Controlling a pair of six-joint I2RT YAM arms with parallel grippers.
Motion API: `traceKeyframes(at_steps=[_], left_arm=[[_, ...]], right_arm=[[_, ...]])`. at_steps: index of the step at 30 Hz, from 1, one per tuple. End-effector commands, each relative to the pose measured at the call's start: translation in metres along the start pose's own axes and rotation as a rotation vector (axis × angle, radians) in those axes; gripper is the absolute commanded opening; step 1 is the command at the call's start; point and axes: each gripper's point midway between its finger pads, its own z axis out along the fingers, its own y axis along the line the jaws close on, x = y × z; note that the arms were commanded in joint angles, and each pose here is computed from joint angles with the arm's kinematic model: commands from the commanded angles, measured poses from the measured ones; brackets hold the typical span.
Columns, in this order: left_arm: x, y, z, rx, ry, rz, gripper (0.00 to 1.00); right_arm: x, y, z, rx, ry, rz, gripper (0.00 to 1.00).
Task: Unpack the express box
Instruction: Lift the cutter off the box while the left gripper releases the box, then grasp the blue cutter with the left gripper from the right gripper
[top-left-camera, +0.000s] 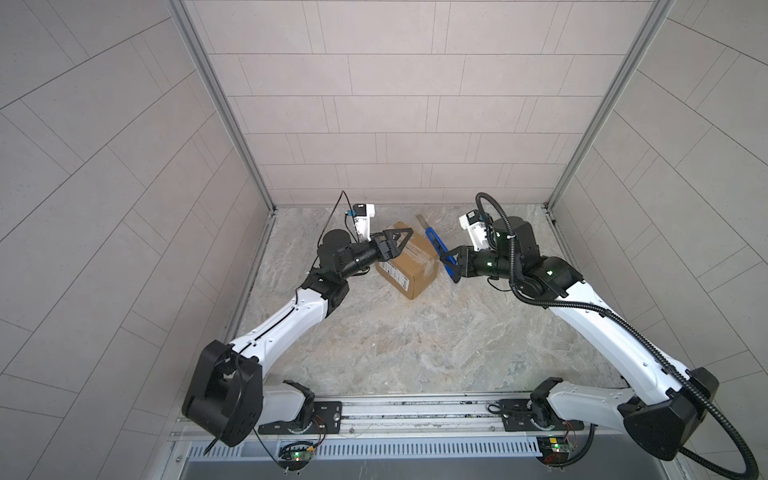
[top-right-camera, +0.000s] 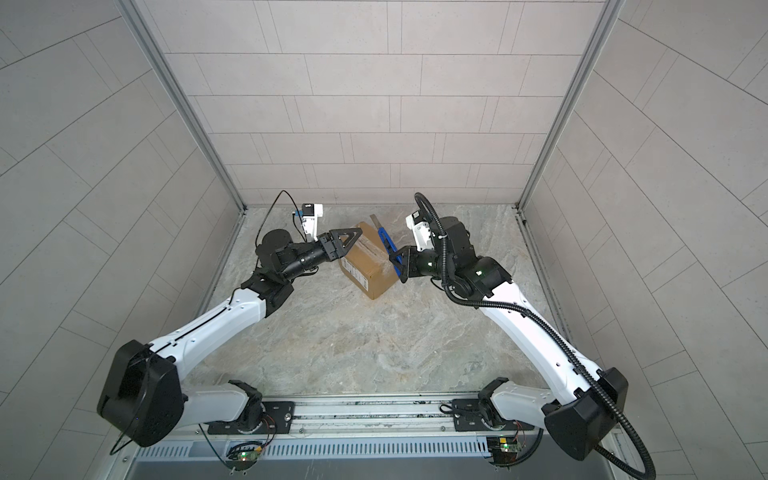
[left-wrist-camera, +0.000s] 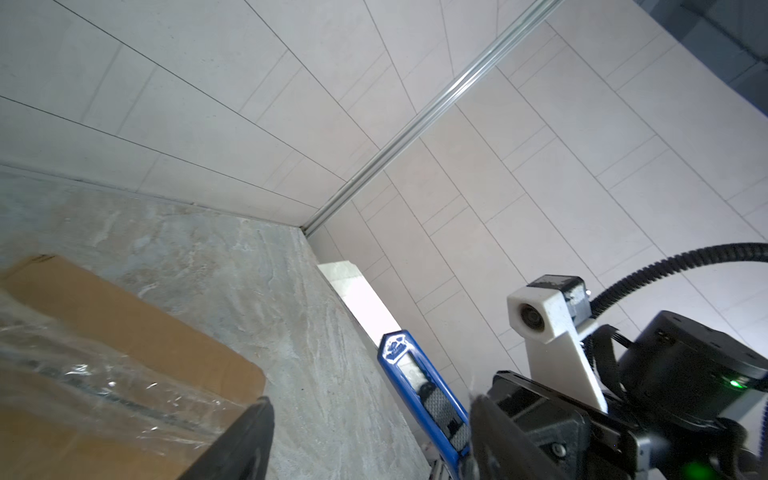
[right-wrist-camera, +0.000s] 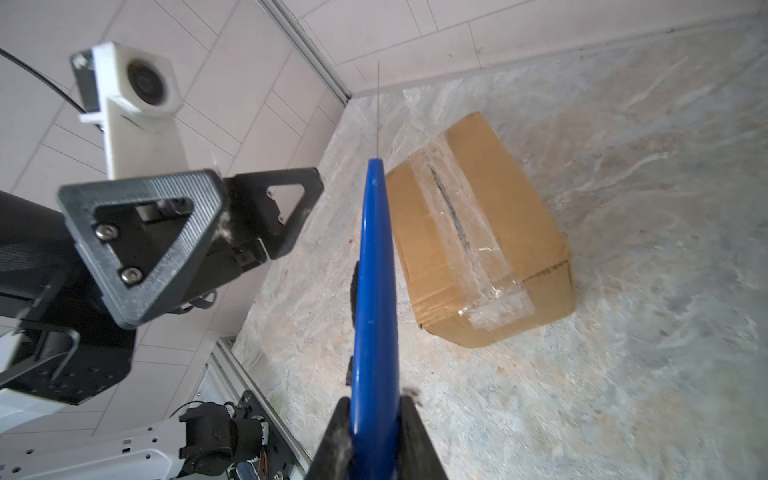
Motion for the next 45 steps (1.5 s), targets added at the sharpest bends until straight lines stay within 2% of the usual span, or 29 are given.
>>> traceKeyframes(at_steps=[1, 10, 15, 25, 33, 41, 45], left_arm=[[-0.006, -0.032, 0.001, 0.15, -0.011, 0.029, 0.77], [-0.007, -0.059, 0.013, 0.271, 0.017, 0.027, 0.72], [-0.008, -0.062, 0.019, 0.29, 0.019, 0.016, 0.69], [-0.018, -0.074, 0.026, 0.373, -0.002, -0.009, 0.51], [-0.016, -0.074, 0.029, 0.38, 0.011, -0.012, 0.4], [-0.014, -0.074, 0.032, 0.387, 0.026, -0.017, 0.37], [-0.014, -0.073, 0.032, 0.384, 0.019, -0.023, 0.25]], right_arm=[[-0.028, 0.033, -0.016, -0.135, -0.118, -0.019, 0.0], [-0.03, 0.046, -0.012, -0.241, -0.138, 0.012, 0.0], [-0.026, 0.048, -0.008, -0.265, -0.119, 0.016, 0.0], [-0.021, 0.048, -0.005, -0.282, -0.102, 0.025, 0.0], [-0.021, 0.047, -0.001, -0.283, -0.099, 0.032, 0.0], [-0.021, 0.047, 0.003, -0.289, -0.092, 0.043, 0.0], [-0.02, 0.045, 0.003, -0.285, -0.087, 0.044, 0.0]])
